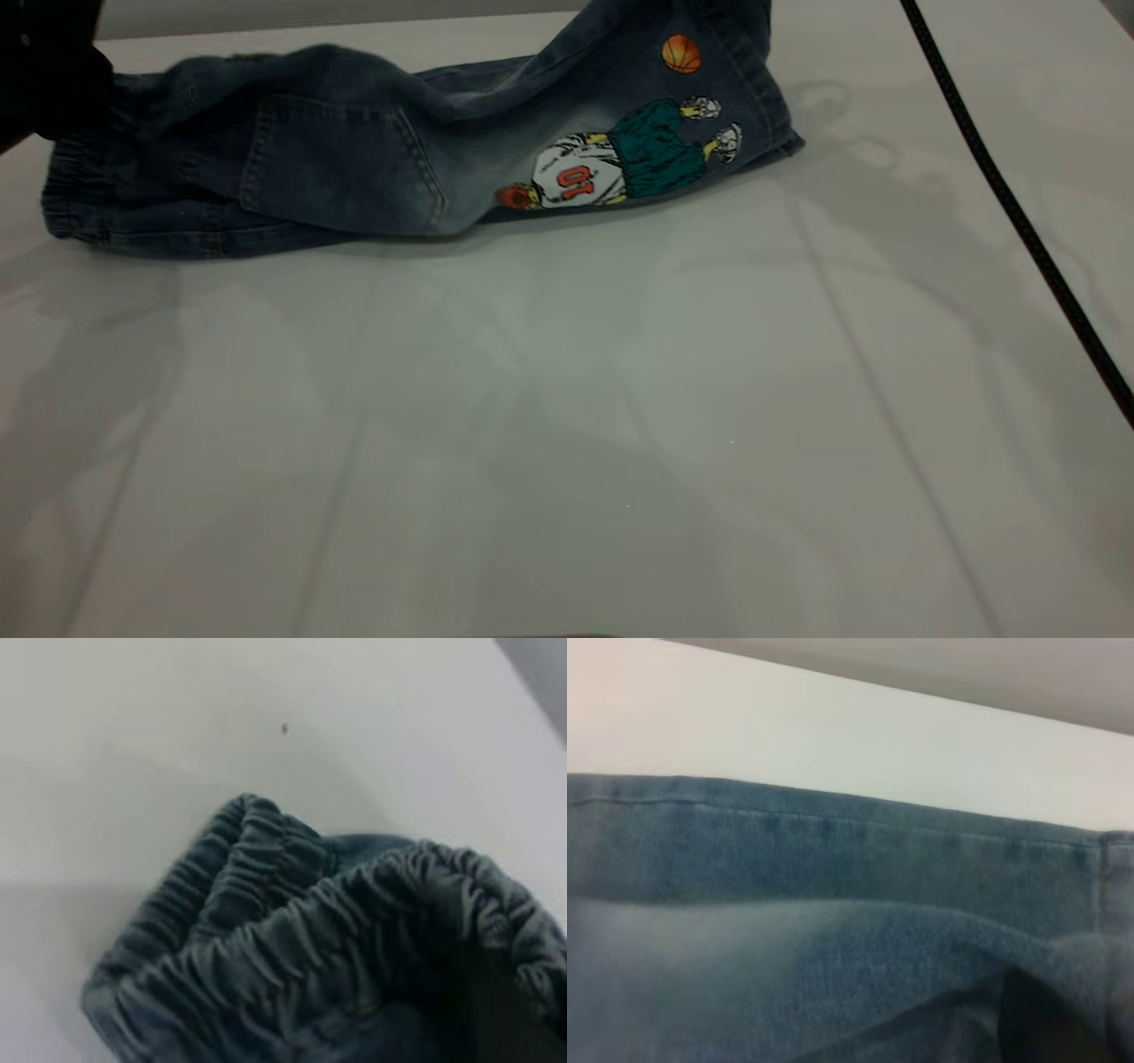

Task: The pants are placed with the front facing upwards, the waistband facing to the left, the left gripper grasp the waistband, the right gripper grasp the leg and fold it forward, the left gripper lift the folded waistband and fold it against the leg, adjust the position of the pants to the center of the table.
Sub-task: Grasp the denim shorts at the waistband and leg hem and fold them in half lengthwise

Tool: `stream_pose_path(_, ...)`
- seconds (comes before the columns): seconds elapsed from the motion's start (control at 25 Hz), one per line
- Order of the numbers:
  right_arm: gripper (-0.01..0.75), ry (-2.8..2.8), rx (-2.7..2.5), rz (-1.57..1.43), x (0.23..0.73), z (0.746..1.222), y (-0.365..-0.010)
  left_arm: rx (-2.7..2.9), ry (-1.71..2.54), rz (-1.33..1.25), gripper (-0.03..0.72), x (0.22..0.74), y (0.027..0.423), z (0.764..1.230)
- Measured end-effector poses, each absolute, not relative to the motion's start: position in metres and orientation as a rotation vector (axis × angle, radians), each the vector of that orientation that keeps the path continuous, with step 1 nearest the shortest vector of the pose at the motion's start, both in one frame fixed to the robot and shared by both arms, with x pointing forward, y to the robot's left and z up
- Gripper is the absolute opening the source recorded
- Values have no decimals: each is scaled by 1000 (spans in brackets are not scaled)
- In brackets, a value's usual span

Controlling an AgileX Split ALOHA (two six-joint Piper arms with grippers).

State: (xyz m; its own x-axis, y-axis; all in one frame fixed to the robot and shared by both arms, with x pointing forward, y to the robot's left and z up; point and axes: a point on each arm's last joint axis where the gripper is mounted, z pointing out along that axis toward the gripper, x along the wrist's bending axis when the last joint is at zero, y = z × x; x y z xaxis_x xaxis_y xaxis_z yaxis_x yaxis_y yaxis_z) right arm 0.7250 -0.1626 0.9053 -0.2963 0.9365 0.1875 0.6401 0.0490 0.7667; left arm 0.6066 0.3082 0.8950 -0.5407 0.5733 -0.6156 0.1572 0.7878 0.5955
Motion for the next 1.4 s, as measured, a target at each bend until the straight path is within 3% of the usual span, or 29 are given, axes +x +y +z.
stream_pose_path(0.64,33,1940,1543,1111,732,909,-163,218,2140,516,68,624,312,870)
stream_pose_path(0.84,69,1911,1553,1105,733,910,-165,275,2111,509,123,630,310,864)
stream_pose_path(1.0,201,1908,1561,1110,733,910,-165,335,2063,472,261,633,305,866)
stream_pose_path(1.24,479,1922,1572,1130,732,909,-163,391,1975,464,498,637,303,872)
stream_pose_path(1.4,552,1962,1564,1160,730,912,-160,534,1836,476,576,641,295,881)
